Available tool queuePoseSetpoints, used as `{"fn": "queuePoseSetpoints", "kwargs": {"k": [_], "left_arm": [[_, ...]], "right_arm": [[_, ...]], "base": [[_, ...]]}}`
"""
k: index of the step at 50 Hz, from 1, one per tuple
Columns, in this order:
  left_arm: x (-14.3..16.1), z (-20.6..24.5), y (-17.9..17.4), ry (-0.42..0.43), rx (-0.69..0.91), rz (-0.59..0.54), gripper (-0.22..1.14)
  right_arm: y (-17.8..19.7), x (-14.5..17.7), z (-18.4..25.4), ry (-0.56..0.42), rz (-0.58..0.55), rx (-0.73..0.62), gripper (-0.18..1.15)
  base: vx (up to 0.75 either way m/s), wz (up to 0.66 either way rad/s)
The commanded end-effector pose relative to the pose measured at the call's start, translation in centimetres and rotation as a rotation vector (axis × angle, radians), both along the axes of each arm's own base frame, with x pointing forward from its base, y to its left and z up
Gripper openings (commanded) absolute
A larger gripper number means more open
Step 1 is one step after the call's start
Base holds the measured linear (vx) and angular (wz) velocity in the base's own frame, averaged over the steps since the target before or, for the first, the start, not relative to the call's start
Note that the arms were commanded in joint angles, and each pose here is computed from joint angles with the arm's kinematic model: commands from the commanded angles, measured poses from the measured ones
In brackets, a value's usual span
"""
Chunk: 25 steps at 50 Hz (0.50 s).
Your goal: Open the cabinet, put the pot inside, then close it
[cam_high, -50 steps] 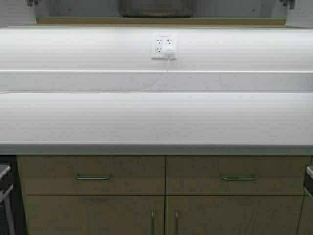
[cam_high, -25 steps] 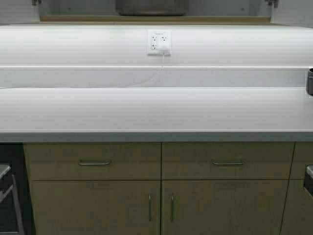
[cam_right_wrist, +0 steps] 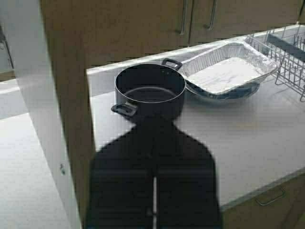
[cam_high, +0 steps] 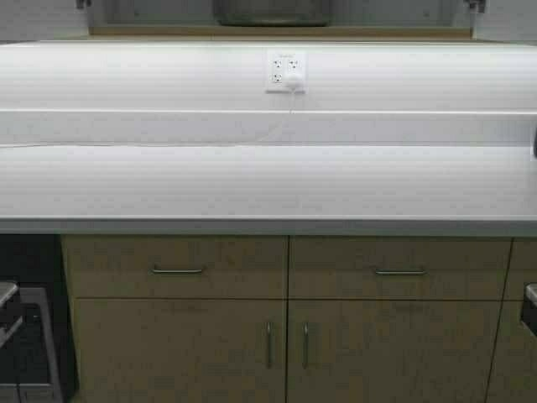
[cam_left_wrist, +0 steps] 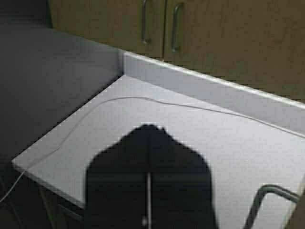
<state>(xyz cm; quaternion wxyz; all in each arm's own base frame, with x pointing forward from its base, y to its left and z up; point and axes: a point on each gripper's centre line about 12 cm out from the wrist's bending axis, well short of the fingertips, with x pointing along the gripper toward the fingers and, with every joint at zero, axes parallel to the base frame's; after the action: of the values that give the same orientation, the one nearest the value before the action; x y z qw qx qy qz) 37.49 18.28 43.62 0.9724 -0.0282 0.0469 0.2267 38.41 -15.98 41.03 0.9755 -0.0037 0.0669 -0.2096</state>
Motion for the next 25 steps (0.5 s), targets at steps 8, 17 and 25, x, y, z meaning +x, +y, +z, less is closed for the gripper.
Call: {"fn": "queuePoseSetpoints", "kwargs": {"k": [8, 17, 25], "left_arm": [[3.7, 0.6, -4.0, -0.036, 0.006, -0.120, 0.04], [4.0, 0.7, -5.0, -0.038, 0.009, -0.145, 0.04], [4.8, 0.6, -6.0, -0.039, 0.009, -0.171, 0.04]], "right_arm": [[-1.5, 3.6, 1.5, -0.042, -0.003, 0.001, 0.06], [-0.9, 5.4, 0.5, -0.043, 0.020, 0.051, 0.06], [1.8, 6.6, 0.0, -0.029, 0.085, 0.055, 0.06]], "base": [[-0.01, 0.00], [0.00, 0.00], [0.00, 0.00]]}}
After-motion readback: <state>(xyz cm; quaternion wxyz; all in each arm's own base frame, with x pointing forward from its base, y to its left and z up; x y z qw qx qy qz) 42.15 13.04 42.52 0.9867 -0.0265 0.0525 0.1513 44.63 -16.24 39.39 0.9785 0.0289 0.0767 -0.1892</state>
